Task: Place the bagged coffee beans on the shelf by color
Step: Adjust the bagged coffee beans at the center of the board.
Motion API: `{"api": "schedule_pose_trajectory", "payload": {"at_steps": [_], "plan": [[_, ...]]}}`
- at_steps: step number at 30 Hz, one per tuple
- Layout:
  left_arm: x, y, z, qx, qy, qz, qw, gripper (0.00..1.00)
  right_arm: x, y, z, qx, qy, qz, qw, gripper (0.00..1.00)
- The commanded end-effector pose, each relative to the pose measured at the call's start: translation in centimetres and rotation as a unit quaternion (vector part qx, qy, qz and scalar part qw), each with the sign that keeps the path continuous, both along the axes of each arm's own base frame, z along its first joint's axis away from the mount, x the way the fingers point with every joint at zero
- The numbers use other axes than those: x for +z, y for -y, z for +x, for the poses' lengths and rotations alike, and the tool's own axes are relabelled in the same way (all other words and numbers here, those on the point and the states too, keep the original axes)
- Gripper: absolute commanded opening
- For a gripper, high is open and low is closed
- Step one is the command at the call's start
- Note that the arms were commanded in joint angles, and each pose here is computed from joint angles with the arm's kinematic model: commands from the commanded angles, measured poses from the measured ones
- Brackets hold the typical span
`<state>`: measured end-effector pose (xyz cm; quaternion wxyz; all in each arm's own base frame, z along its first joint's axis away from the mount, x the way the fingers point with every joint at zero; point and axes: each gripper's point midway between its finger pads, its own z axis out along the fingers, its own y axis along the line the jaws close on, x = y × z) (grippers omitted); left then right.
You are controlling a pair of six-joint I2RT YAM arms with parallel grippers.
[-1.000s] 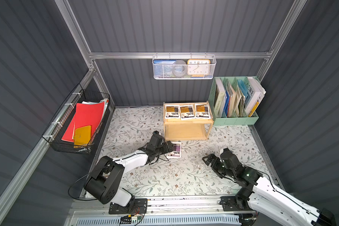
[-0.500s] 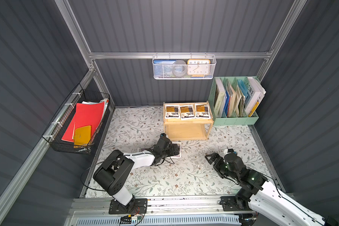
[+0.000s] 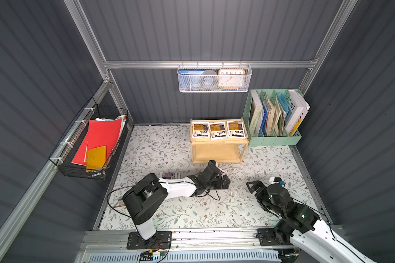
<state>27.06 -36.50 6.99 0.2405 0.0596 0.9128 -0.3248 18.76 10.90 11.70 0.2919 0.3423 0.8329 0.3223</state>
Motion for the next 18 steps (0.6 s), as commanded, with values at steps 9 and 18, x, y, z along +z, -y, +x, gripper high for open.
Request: {"api": "schedule_pose_trajectory", "payload": {"at_steps": [9,18], "plan": [[1.7,-9.2,4.1,0.173,0.012,0.135,0.976,1.0,-1.5,-3.0,0.7,0.056,-0.027,0.006,0.998,0.97],[0.1,-13.6,7.4,0.206,0.028,0.196,0.958,1.0,-1.9,-7.1,2.4,0.116,-0.051,0.022,0.992,0.97]]}}
